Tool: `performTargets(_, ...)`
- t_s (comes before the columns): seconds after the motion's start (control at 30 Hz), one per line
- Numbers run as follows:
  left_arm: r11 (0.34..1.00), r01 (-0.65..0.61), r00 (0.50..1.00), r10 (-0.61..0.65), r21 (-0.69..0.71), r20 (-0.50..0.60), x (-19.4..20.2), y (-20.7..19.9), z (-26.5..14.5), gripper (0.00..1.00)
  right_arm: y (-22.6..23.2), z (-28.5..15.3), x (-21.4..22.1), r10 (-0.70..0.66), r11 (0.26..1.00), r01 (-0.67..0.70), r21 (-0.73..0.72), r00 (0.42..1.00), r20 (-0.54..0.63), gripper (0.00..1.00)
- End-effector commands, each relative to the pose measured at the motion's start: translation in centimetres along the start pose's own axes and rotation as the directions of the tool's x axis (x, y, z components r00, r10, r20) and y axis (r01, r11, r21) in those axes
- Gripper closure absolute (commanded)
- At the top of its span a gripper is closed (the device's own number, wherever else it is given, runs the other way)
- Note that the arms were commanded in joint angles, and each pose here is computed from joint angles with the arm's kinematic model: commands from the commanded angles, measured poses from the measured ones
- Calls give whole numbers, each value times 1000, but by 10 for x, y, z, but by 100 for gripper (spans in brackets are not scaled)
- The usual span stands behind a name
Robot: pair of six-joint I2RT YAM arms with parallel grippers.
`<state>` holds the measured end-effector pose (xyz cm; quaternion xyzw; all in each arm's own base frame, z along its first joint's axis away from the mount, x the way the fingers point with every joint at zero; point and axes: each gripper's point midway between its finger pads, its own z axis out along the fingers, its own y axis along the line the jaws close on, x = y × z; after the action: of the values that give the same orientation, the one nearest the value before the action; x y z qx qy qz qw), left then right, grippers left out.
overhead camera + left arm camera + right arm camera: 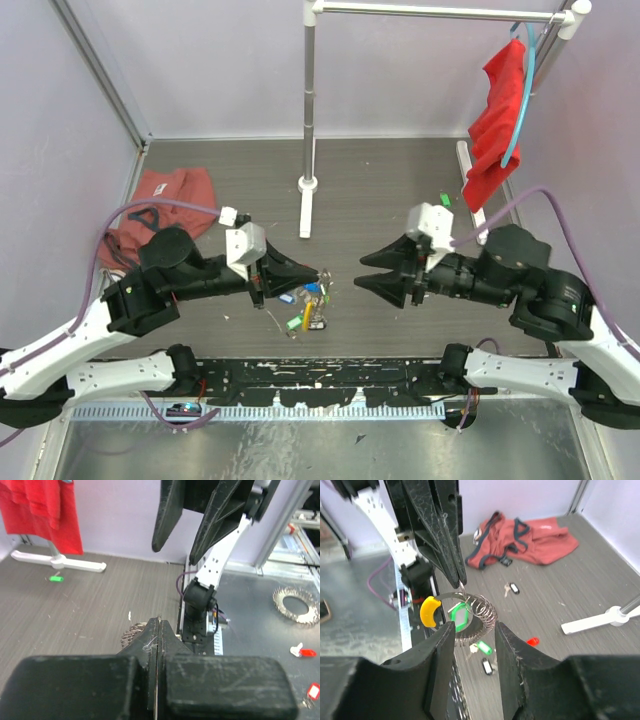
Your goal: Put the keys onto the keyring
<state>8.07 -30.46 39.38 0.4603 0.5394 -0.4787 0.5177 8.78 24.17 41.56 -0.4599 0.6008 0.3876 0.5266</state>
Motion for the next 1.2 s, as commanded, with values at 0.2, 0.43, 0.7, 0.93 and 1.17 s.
performTargets(0.2, 997, 69, 956, -56, -35, 288, -47, 4, -5, 100, 3, -2, -46, 160, 987, -162, -22, 933, 323, 62)
performTargets(0.43, 996, 85, 947, -81, 2, 309, -52, -1, -2, 100, 16, 15, -41, 121, 990, -94, -103, 945, 304, 63)
performTargets(0.7, 996, 82, 944, -89, 34, 316, -55, -7, -3, 100, 15, 21, -39, 107, 992, -79, -103, 948, 299, 71)
performTargets(0.93, 995, 81, 946, -95, 57, 309, -53, -10, 1, 100, 18, 24, -39, 111, 990, -79, -118, 949, 294, 71)
performTargets(1.17, 994, 83, 949, -99, 66, 300, -51, -11, 3, 100, 19, 27, -40, 113, 989, -78, -128, 950, 291, 81)
